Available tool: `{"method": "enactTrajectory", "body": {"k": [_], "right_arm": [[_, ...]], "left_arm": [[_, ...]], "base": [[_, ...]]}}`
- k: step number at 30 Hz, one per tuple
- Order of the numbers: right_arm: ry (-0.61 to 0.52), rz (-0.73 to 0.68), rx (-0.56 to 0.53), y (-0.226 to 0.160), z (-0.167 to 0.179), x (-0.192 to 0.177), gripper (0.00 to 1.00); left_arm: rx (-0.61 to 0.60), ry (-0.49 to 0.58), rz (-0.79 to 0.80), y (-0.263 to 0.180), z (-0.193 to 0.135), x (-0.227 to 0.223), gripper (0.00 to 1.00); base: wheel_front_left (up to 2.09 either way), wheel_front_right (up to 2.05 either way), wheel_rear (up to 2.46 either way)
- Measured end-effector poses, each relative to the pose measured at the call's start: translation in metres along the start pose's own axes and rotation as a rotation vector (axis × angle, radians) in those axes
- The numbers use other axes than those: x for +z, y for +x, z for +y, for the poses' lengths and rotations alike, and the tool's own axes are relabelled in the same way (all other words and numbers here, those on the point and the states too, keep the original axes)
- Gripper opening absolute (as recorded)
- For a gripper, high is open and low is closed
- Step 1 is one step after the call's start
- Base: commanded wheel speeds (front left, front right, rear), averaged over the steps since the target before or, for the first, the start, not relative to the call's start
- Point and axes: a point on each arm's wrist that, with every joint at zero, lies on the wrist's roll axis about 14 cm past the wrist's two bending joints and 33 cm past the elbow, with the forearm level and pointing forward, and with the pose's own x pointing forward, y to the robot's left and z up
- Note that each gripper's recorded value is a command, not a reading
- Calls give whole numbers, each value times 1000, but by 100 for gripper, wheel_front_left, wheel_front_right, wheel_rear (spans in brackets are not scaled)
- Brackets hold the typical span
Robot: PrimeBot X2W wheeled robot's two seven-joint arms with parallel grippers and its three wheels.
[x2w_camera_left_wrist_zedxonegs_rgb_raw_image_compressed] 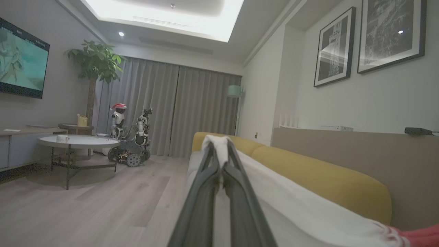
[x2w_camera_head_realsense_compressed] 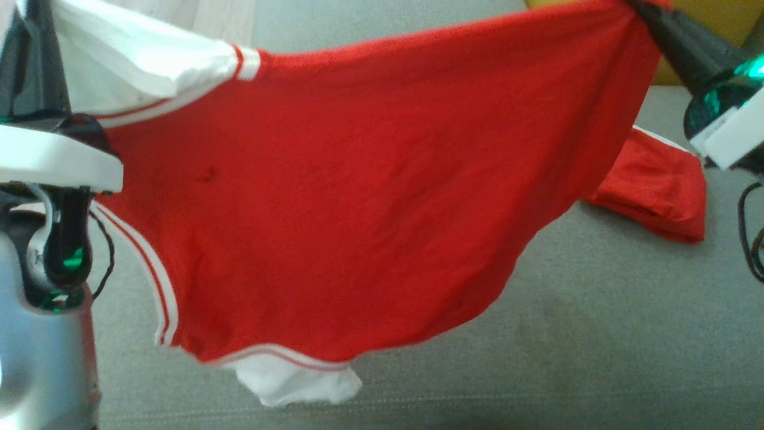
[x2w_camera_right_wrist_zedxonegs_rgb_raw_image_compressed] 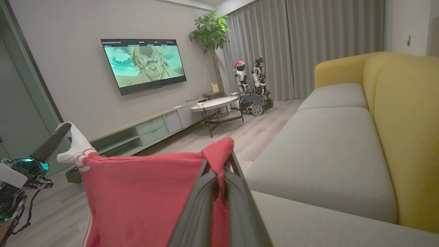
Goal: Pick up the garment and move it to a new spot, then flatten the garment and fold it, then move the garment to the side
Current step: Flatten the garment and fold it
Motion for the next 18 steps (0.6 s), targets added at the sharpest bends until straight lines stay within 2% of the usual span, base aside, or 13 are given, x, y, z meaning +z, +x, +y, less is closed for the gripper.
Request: {"method": "enactTrajectory", "body": {"k": [3, 8, 10, 13, 18], "right_arm": [[47, 48, -4, 1, -4, -11, 0], [104, 92, -32, 18, -21, -14, 0], [99, 109, -51, 38, -30, -9, 0], [103, 65, -79, 79, -47, 17, 0], [63, -138, -162, 151, -84, 73, 0]], "left_arm": [[-9, 19, 85, 2, 3, -17, 0], [-39, -22, 258, 22, 1, -61, 0], [-63, -15, 294, 47, -3, -72, 0], [-80, 3, 299, 100, -9, -80, 0], [-32, -2, 141, 191, -10, -75, 0]], "base": [[0, 0, 0], [0, 0, 0], [0, 0, 0], [0, 0, 0], [0, 0, 0]]}}
